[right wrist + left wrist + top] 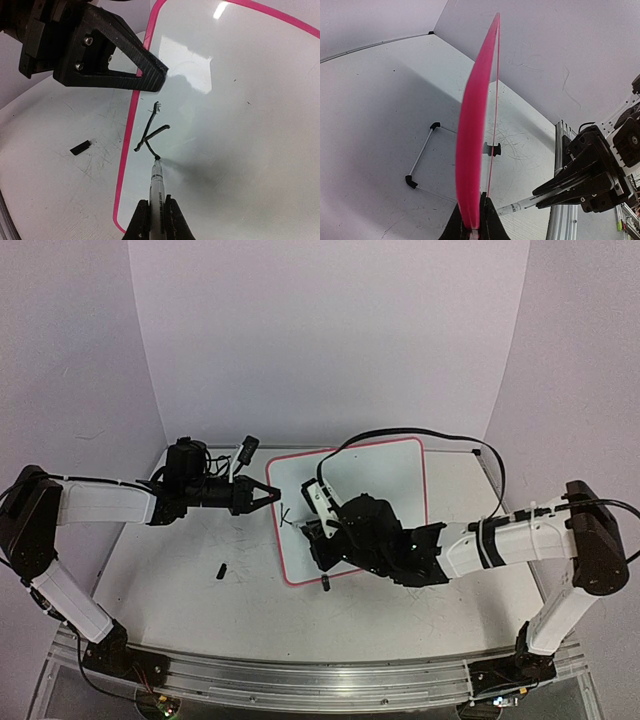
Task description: Write a sentence on the whiteboard
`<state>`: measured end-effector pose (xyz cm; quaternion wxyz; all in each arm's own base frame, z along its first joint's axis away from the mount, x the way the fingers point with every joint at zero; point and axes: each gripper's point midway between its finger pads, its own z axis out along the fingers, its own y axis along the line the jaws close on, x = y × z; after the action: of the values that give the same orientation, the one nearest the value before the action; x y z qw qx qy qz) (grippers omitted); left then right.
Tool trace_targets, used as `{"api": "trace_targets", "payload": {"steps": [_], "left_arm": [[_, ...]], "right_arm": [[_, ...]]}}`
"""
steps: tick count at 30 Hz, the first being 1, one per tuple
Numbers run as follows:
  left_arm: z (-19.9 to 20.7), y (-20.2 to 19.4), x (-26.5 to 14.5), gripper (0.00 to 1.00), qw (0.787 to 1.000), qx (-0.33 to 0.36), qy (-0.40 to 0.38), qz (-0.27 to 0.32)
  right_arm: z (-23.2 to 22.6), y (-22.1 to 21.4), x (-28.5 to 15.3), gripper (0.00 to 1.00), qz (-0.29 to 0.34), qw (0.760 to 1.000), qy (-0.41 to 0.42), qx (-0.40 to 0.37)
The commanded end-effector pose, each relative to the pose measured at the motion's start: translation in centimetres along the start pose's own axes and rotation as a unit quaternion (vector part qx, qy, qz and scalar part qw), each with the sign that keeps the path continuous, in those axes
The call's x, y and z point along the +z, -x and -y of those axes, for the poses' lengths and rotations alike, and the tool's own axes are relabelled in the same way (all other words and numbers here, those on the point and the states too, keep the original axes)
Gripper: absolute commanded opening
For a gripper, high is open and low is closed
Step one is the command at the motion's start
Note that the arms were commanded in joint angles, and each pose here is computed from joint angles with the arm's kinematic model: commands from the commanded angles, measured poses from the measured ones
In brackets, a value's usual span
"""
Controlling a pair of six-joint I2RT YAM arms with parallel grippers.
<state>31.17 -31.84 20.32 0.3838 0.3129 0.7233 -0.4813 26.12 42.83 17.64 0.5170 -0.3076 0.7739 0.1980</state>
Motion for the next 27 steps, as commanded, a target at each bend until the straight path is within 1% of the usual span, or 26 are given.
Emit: {"api": "trace_targets", "payload": {"steps": [1,3,5,7,12,17,27], "left_arm": [[0.0,1.6,-0.8,0.0,0.998,0.049,0.024,0.024],[0.0,1.6,-0.8,0.0,0.998,0.049,0.024,0.024],[0.0,1.6,-0.8,0.0,0.998,0.05,0.025,0.024],[0.0,1.7,-0.8,0.0,0.998,0.05,0.025,0.024],[0.1,1.8,-1.0,0.0,0.998,0.052,0.027,0.026],[0.1,1.7,-1.0,0.0,0.998,0.052,0.027,0.024],[0.1,1.7,-1.0,0.0,0.998,0.053,0.027,0.024]], "right_arm": [[-0.2,4.7,-3.6,0.0,0.079,0.995,0.049,0.024],[0.6,4.8,-3.5,0.0,0.08,0.996,0.041,0.026],[1.3,3.8,-2.0,0.0,0.057,0.998,0.03,0.024],[1.3,3.3,-1.4,0.0,0.047,0.998,0.031,0.021],[1.2,3.6,-1.0,0.0,0.051,0.998,0.03,0.022],[0.5,3.8,-1.1,0.0,0.055,0.997,0.049,0.02],[0.5,3.1,-0.5,0.0,0.048,0.997,0.045,0.027]]}}
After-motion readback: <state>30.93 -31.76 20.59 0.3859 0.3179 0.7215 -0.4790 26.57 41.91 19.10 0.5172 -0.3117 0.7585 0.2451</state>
